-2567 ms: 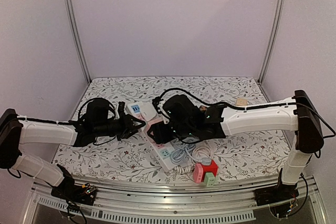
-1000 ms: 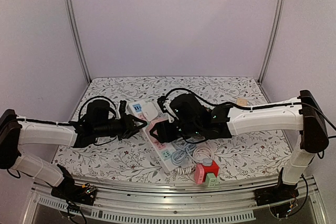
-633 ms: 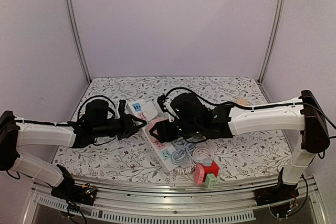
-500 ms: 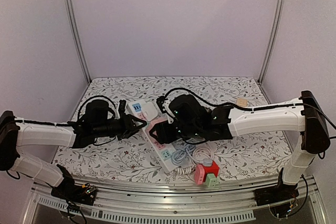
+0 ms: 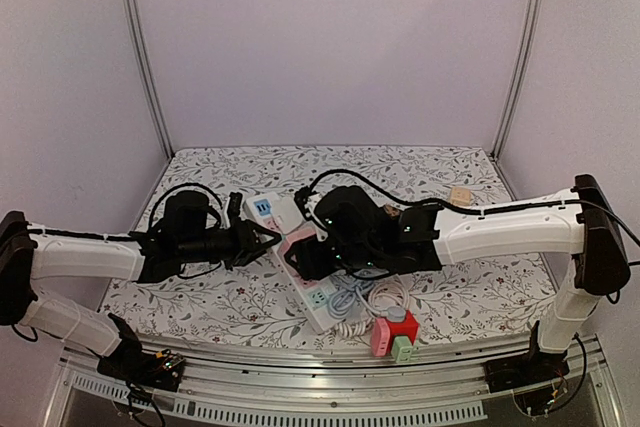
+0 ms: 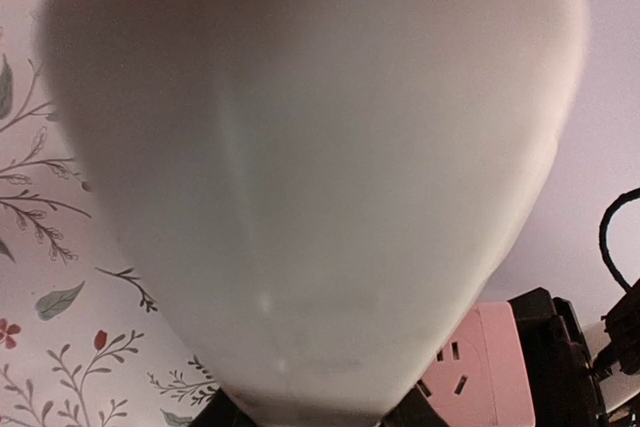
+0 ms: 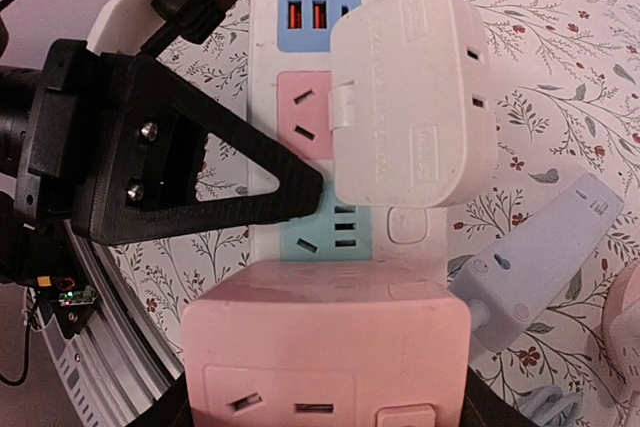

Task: Pull the plug off the socket
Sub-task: Remove the plug from the socket.

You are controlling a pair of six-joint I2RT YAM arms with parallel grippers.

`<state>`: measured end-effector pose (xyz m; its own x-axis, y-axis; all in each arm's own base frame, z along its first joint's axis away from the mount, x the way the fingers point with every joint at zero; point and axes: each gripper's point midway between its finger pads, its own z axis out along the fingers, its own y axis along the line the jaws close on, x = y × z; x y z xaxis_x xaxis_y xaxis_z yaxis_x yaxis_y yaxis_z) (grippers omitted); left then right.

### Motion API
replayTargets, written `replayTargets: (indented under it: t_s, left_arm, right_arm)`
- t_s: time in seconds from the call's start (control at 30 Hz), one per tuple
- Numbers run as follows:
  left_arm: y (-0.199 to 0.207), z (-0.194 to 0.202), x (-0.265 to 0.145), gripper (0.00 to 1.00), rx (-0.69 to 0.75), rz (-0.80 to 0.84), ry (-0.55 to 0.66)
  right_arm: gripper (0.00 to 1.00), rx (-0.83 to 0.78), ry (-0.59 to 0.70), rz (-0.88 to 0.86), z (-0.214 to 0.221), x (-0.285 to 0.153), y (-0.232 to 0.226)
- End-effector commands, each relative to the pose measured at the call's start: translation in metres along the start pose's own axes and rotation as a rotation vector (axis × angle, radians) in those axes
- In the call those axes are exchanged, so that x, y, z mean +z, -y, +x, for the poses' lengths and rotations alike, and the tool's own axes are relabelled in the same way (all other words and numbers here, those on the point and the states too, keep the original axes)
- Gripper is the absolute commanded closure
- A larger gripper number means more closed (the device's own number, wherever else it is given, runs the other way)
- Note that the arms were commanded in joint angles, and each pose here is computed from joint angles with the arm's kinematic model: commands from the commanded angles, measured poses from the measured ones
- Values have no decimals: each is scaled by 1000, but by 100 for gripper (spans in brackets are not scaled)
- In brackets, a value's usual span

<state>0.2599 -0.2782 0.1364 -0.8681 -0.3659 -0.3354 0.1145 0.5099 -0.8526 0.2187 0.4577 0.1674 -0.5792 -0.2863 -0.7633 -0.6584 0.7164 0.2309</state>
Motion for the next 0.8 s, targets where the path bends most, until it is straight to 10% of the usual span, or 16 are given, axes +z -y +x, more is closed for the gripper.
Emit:
replayTargets:
  t_s: [0.0, 0.77]
  left_arm:
    - [-11, -1, -5, 100, 23, -43, 16]
    - [-13, 1, -5, 100, 17, -54, 11]
  right_arm:
    - [76, 81, 52, 8, -22, -15, 14]
    - [76, 26, 71, 49, -25, -25, 16]
